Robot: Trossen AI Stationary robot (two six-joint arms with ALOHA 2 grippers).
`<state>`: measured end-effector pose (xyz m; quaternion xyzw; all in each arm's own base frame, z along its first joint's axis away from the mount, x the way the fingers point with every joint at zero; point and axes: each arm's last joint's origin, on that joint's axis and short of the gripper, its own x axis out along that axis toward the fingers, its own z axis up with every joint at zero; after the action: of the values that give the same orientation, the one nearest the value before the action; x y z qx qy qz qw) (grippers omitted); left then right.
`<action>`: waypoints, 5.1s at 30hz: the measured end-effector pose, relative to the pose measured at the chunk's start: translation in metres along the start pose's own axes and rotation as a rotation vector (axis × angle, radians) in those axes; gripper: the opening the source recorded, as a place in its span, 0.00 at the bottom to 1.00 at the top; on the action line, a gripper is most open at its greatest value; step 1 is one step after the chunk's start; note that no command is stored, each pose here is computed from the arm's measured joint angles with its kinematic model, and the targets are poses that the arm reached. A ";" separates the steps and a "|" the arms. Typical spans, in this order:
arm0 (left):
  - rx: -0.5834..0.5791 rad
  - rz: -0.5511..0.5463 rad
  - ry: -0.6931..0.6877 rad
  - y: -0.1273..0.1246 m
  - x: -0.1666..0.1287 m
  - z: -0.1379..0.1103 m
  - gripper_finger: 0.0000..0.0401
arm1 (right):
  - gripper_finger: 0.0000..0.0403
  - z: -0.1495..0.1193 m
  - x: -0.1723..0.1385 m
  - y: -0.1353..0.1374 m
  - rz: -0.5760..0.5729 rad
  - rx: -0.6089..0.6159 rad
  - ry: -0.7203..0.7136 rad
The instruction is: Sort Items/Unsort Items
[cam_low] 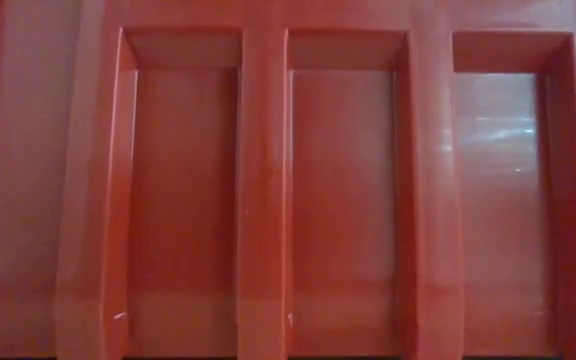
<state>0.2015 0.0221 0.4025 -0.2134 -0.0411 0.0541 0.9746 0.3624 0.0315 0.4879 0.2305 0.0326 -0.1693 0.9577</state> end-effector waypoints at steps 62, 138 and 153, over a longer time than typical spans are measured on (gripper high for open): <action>-0.092 1.072 0.495 0.056 -0.097 -0.048 0.91 | 0.72 -0.282 0.080 -0.008 0.236 -0.734 1.358; -0.020 0.132 0.012 0.019 -0.090 -0.003 0.91 | 0.27 -0.049 0.153 -0.047 0.242 -0.247 0.206; -0.055 -0.042 0.121 0.018 -0.057 -0.010 0.91 | 0.27 -0.059 0.141 -0.024 0.308 -0.258 0.242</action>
<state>0.1443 0.0277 0.3828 -0.2420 0.0122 0.0196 0.9700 0.4880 -0.0061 0.4053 0.1269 0.1329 0.0134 0.9829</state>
